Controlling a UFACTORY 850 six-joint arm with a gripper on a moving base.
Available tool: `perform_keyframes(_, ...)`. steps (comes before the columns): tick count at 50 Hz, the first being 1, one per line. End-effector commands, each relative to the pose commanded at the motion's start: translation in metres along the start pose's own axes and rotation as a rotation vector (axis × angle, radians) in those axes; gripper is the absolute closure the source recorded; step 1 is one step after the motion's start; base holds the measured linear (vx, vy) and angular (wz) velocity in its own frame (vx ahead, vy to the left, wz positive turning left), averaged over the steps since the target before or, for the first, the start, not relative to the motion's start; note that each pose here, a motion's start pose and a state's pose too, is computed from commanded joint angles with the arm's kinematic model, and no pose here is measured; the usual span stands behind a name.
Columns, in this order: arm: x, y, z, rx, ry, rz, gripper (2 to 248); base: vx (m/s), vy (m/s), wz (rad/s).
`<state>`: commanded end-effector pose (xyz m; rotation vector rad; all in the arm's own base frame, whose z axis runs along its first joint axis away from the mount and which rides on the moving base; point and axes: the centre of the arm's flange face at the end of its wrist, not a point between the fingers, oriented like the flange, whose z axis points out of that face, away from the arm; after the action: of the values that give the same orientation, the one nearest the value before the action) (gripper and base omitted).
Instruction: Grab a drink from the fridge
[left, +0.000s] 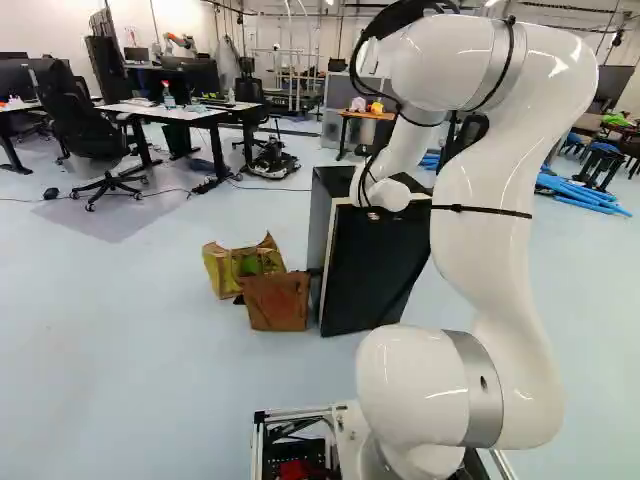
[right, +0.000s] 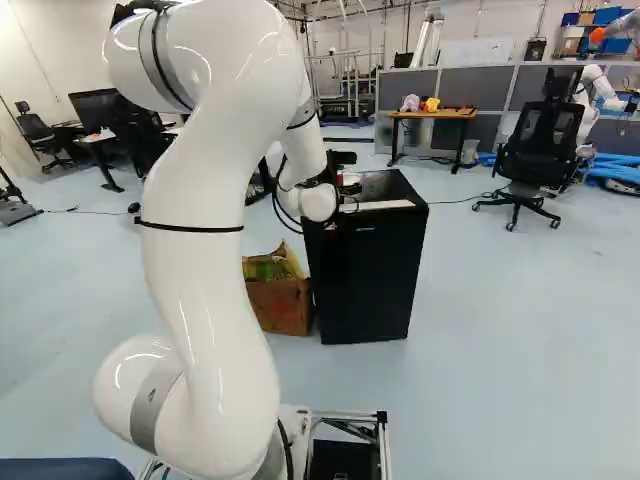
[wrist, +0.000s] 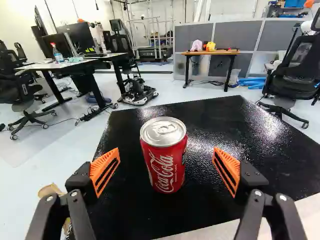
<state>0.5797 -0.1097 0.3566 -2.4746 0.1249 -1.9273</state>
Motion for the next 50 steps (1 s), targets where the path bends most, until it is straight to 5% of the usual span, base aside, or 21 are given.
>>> perform_keyframes(10, 0.000, 0.000, 0.000, 0.000, 0.000, 0.000, 18, 0.000, 0.000, 0.000)
perform_keyframes(11, 0.000, 0.000, 0.000, 0.000, 0.000, 0.000, 56, 0.000, 0.000, 0.000)
perform_keyframes(16, 0.000, 0.000, 0.000, 0.000, 0.000, 0.000, 56, 0.000, 0.000, 0.000)
perform_keyframes(17, 0.000, 0.000, 0.000, 0.000, 0.000, 0.000, 94, 0.000, 0.000, 0.000)
perform_keyframes(21, 0.000, 0.000, 0.000, 0.000, 0.000, 0.000, 94, 0.000, 0.000, 0.000)
perform_keyframes(22, 0.000, 0.000, 0.000, 0.000, 0.000, 0.000, 132, 0.000, 0.000, 0.000)
perform_keyframes(26, 0.000, 0.000, 0.000, 0.000, 0.000, 0.000, 132, 0.000, 0.000, 0.000)
perform_keyframes(27, 0.000, 0.000, 0.000, 0.000, 0.000, 0.000, 151, 0.000, 0.000, 0.000)
perform_keyframes(50, 0.015, -0.001, -0.005, 0.000, 0.026, -0.004, 151, 0.000, 0.000, 0.000)
